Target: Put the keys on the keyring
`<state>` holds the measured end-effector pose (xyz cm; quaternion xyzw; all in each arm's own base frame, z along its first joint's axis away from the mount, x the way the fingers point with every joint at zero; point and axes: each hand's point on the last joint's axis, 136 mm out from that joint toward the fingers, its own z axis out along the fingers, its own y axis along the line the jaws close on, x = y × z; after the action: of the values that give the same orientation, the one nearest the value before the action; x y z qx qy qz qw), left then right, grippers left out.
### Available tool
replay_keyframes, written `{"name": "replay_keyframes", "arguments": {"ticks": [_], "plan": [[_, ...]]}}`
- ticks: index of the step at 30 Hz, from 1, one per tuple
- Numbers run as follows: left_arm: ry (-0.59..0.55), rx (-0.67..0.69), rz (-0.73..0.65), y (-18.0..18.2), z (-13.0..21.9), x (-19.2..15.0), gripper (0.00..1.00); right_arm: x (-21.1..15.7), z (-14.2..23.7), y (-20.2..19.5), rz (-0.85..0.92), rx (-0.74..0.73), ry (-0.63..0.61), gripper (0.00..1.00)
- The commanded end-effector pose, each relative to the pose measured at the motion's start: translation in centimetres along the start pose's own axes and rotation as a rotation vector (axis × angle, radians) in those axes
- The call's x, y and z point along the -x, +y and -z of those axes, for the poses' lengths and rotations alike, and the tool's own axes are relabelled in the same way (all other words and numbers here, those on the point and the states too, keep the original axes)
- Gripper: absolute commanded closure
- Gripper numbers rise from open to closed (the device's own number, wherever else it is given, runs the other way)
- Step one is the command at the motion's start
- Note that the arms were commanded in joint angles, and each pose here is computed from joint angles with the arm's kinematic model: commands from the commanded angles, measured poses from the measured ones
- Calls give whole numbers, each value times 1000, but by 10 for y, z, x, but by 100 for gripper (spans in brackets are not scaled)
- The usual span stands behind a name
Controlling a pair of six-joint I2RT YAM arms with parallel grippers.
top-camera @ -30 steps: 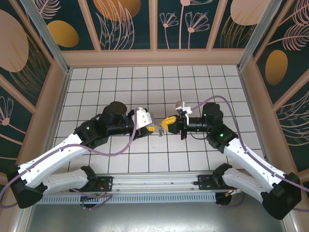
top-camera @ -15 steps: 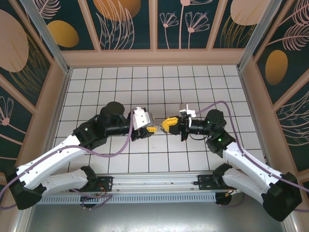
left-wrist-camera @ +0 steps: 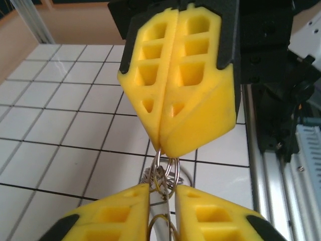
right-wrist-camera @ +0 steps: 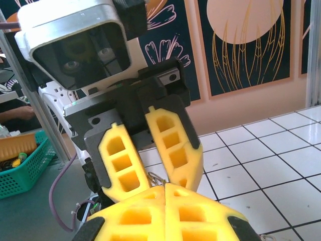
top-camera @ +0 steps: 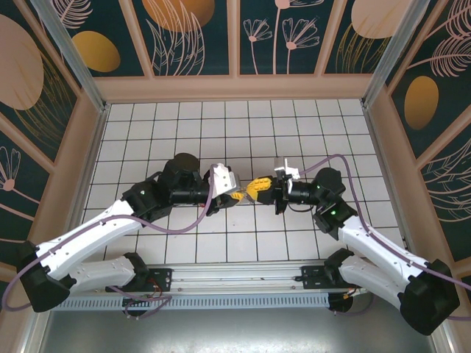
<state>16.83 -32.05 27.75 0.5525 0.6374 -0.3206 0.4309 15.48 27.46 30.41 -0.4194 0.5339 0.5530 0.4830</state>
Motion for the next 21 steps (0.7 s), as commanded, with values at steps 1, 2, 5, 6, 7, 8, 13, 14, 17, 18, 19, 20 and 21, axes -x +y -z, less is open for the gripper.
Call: {"name": "replay_keyframes", "arguments": {"ticks": [1, 2, 5, 6, 7, 8, 13, 14, 17, 18, 19, 20, 21], "plan": [[-46, -8, -22, 0, 3, 18, 93, 6, 0, 6, 39, 33, -30, 100], [-48, -7, -23, 0, 4, 18, 95, 5, 0, 6, 37, 36, -29, 100], [-53, -2, -25, 1, 4, 19, 100, 4, 0, 6, 36, 38, -27, 100], [-52, 1, -26, 2, 5, 19, 100, 4, 0, 6, 38, 37, -28, 100], [-54, 3, -27, 1, 5, 19, 100, 3, 0, 7, 38, 41, -26, 100], [-56, 4, -30, 2, 5, 19, 100, 2, 0, 7, 34, 41, -24, 100], [-68, 31, -36, 5, 9, 21, 100, -1, 1, 6, 16, 36, -3, 100], [-66, 43, -39, 6, 9, 21, 100, -2, 1, 5, 12, 25, 4, 100], [-33, 85, -44, 14, 9, 15, 100, -3, 1, -4, -18, -27, 32, 84], [-17, 95, -45, 16, 9, 11, 100, -3, 0, -6, -28, -42, 46, 79], [-4, 100, -44, 16, 8, 9, 100, -2, 0, -8, -32, -57, 55, 76], [8, 107, -45, 18, 8, 6, 100, 0, 1, -10, -37, -71, 63, 73], [21, 114, -46, 19, 8, 3, 100, 3, 1, -11, -41, -86, 69, 66]]}}
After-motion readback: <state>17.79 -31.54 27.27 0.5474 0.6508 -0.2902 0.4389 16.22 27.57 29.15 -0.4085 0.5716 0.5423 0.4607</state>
